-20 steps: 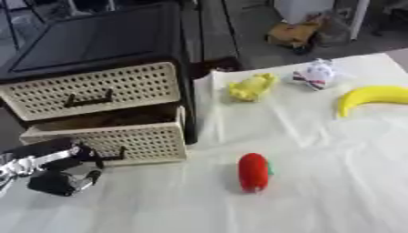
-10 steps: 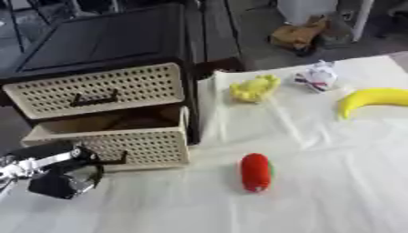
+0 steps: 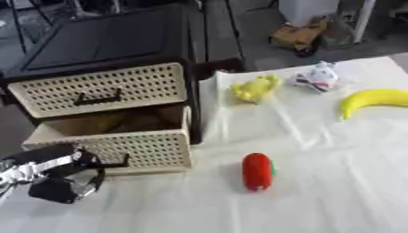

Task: Pick up objects from table and place into drawer.

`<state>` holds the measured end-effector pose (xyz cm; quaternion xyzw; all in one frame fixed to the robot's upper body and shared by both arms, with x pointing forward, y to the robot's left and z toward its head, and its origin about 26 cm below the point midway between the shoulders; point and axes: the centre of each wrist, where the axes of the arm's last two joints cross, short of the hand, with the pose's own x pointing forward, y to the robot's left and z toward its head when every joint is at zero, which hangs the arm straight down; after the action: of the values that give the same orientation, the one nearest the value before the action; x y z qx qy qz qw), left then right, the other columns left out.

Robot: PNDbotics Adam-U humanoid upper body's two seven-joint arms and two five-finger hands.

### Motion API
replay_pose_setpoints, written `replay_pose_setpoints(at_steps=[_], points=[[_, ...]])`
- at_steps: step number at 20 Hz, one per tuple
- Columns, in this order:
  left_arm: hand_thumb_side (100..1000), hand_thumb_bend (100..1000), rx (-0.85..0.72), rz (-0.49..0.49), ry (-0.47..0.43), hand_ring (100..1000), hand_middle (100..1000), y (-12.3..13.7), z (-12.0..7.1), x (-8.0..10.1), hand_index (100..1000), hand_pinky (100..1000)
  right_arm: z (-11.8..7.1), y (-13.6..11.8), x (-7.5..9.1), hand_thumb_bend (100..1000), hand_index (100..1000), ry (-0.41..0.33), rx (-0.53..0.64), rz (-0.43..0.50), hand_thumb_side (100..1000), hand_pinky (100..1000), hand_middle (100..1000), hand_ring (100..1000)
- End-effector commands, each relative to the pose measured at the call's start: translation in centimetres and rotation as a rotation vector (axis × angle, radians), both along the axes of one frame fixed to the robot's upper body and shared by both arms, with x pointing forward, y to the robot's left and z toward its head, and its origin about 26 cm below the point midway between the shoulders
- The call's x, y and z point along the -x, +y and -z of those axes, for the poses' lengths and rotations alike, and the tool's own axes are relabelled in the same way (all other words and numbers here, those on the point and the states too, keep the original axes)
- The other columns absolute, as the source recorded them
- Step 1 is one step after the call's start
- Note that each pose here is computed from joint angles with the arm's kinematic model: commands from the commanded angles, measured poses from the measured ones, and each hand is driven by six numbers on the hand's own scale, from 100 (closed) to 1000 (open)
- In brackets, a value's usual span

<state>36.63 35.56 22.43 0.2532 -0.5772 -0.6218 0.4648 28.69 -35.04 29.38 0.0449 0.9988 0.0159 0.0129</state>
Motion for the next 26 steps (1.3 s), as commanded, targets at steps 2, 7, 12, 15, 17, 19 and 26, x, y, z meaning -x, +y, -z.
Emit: replay_pose_setpoints(at_steps=[2,7,12,15,17,19,26], points=[[531,100,-0.031,0.009,-0.047,100,105,0.1,-2.1,0.9,546,100,-0.8,-0.2,0.5,100,865,-0.022,0.019,0.014,1000,649,725,807],[530,100,-0.041,0.021,-0.045,100,107,-0.4,-1.9,1.3,543,100,-0.8,-0.2,0.5,100,865,-0.022,0.017,0.014,1000,649,726,806],[530,100,-0.045,0.033,-0.065,100,106,-0.9,-1.9,1.9,537,100,-0.8,-0.2,0.5,100,865,-0.021,0.016,0.016,1000,648,726,807],[531,100,-0.04,0.038,-0.072,100,104,-1.2,-1.8,2.3,536,100,-0.8,-0.2,0.5,100,865,-0.02,0.016,0.016,1000,649,726,807],[533,100,-0.033,0.042,-0.077,100,104,-1.4,-1.8,2.6,539,100,-0.8,-0.2,0.5,100,865,-0.019,0.015,0.016,1000,649,726,807],[534,100,-0.027,0.045,-0.084,100,104,-1.6,-1.9,2.9,542,100,-0.8,-0.2,0.5,100,864,-0.019,0.014,0.016,1000,649,726,807],[554,100,-0.019,0.047,-0.083,100,108,-2.1,-1.6,3.6,565,100,-0.8,-0.2,0.5,100,864,-0.02,0.011,0.018,1000,649,726,806]])
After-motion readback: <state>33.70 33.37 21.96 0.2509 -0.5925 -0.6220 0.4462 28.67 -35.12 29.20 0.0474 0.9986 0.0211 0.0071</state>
